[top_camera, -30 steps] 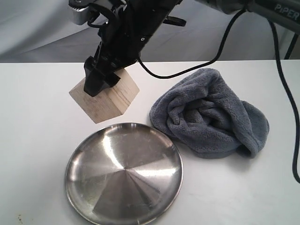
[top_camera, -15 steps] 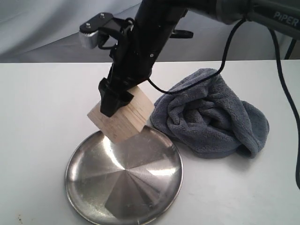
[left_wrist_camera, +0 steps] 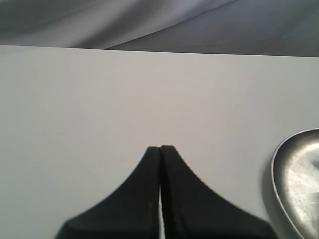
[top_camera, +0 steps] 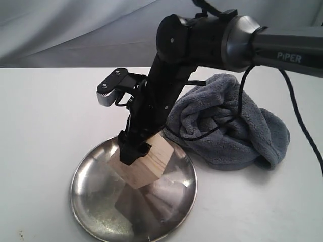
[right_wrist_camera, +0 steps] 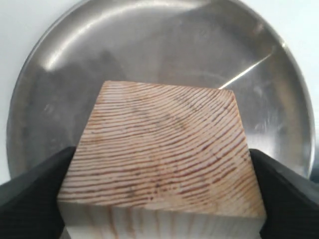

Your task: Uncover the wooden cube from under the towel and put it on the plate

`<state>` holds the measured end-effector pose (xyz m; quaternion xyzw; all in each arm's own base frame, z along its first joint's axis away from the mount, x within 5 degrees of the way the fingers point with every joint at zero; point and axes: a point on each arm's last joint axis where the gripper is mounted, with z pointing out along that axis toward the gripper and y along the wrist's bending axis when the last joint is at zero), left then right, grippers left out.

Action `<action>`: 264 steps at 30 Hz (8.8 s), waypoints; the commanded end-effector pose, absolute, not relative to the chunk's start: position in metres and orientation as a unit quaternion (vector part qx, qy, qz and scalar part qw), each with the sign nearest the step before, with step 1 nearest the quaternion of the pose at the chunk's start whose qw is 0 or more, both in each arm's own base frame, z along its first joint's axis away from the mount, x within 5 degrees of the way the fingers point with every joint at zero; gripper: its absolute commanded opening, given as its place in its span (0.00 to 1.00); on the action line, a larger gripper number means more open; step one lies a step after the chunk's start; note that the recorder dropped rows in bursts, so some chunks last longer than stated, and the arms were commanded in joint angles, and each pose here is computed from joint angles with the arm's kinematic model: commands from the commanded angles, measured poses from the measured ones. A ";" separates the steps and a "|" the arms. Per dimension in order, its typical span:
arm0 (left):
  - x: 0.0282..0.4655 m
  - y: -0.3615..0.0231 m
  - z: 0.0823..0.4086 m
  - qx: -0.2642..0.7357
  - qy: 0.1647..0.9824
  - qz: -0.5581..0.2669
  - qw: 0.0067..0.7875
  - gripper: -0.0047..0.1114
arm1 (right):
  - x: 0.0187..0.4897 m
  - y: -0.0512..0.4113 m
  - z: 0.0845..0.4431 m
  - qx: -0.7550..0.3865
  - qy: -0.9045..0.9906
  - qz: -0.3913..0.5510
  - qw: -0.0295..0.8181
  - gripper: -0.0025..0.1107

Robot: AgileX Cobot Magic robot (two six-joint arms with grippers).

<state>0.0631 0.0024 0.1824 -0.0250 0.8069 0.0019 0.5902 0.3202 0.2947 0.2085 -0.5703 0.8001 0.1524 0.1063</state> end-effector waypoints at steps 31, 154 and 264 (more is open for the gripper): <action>0.063 0.002 0.182 -0.024 0.804 0.000 0.594 0.05 | 0.292 0.295 0.175 -0.623 0.769 0.091 0.107 0.02; 0.063 0.002 0.182 -0.024 0.804 0.000 0.594 0.05 | -0.012 -0.025 0.371 -0.179 0.686 0.050 0.703 0.02; 0.063 0.002 0.182 -0.024 0.804 0.000 0.594 0.05 | 0.053 0.003 0.182 -0.029 0.791 -0.004 0.611 0.02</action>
